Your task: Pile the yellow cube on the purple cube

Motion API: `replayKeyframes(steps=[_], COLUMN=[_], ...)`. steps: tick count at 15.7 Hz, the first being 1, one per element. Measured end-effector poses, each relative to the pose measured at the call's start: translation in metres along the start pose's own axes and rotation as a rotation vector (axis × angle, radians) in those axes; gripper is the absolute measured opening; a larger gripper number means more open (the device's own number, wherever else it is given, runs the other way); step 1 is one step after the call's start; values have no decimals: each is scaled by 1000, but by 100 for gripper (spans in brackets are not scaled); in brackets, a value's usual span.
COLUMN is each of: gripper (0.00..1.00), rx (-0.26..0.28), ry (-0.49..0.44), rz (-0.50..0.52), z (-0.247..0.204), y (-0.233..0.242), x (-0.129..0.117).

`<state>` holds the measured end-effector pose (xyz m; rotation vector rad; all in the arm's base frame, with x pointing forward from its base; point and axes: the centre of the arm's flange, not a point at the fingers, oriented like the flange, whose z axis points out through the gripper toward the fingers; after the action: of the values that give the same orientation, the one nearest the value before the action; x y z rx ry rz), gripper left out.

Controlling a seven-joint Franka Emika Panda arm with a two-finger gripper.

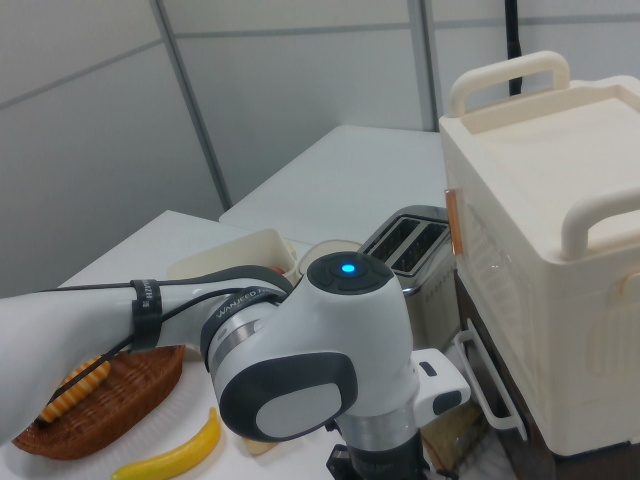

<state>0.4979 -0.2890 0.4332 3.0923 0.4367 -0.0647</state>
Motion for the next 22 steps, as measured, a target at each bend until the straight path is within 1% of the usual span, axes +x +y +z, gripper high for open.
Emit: replayKeyframes(steps=[2,3,5,6,7,8,12,14,17,21,22], gripper=[51,59,80,88,98,100,100,100,100,100,100], rx=[0,0,2,3,3,3,0,1,21,41,36], ry=[-1,-2,-7,-9,-10,-11,-8,-7,-19,-32,-41], rz=[1,5,23,29,32,33,35,50,101,200,226], z=[0,1,4,5,6,6,4,-5,-39,-89,-99], y=[-1,-2,-2,-2,-3,-3,-2,-2,-15,-56,-67], x=[1,2,3,4,4,5,5,7,20,44,50])
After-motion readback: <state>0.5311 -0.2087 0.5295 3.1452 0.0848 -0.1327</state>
